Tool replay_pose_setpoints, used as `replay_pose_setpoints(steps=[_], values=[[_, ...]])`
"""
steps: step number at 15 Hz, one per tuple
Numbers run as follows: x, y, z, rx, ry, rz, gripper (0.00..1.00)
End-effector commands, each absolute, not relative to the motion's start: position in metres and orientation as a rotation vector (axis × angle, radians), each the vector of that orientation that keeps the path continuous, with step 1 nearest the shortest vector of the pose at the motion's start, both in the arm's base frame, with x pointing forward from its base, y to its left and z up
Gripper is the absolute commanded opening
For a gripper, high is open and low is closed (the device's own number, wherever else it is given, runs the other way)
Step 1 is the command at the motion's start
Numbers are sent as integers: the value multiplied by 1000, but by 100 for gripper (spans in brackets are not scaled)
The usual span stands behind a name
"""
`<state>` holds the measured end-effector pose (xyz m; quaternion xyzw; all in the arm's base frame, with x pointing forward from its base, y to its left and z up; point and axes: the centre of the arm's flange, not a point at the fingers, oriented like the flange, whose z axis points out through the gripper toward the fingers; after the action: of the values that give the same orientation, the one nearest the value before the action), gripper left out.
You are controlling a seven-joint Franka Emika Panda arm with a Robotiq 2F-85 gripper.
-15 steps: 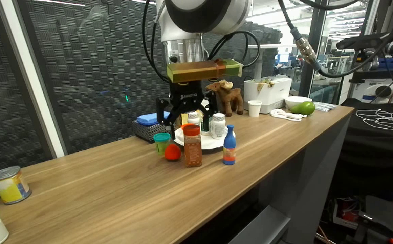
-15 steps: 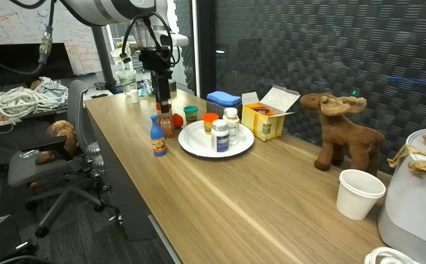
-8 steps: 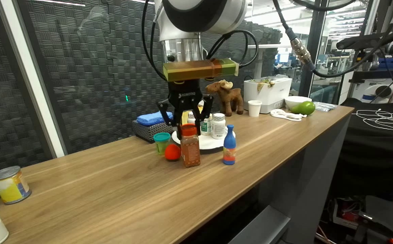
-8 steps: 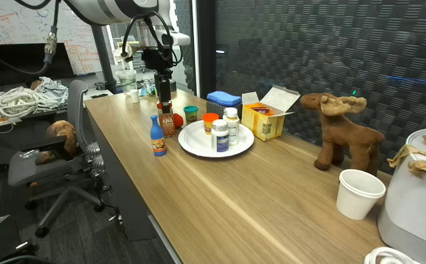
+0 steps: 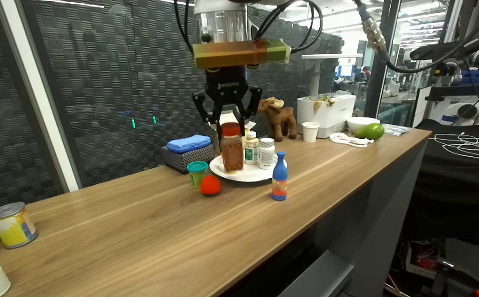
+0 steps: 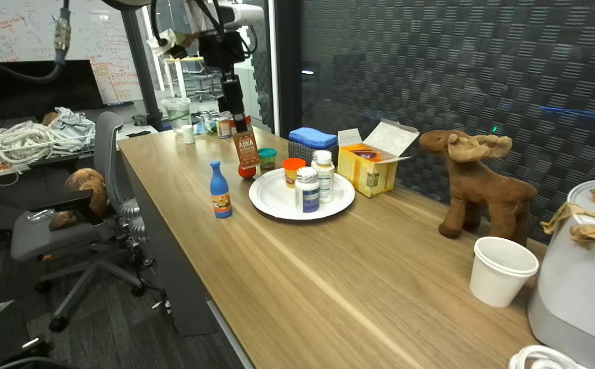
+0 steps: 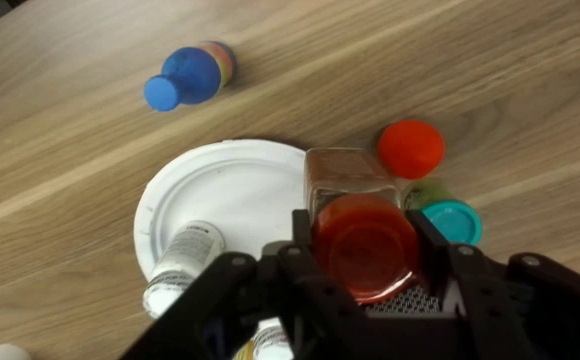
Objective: Put all the items surrounding the plate on to the plate.
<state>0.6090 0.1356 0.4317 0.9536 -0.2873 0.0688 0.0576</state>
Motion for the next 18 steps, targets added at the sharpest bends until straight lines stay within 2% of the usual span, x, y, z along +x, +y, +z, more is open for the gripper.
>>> replay_pose_setpoints(steps=[1,9,18], values=[[603,120,463,2807,-984,305,24],[628,61,417,2845,-1071,172,24],[656,37,389,2858,-1104,114,24]])
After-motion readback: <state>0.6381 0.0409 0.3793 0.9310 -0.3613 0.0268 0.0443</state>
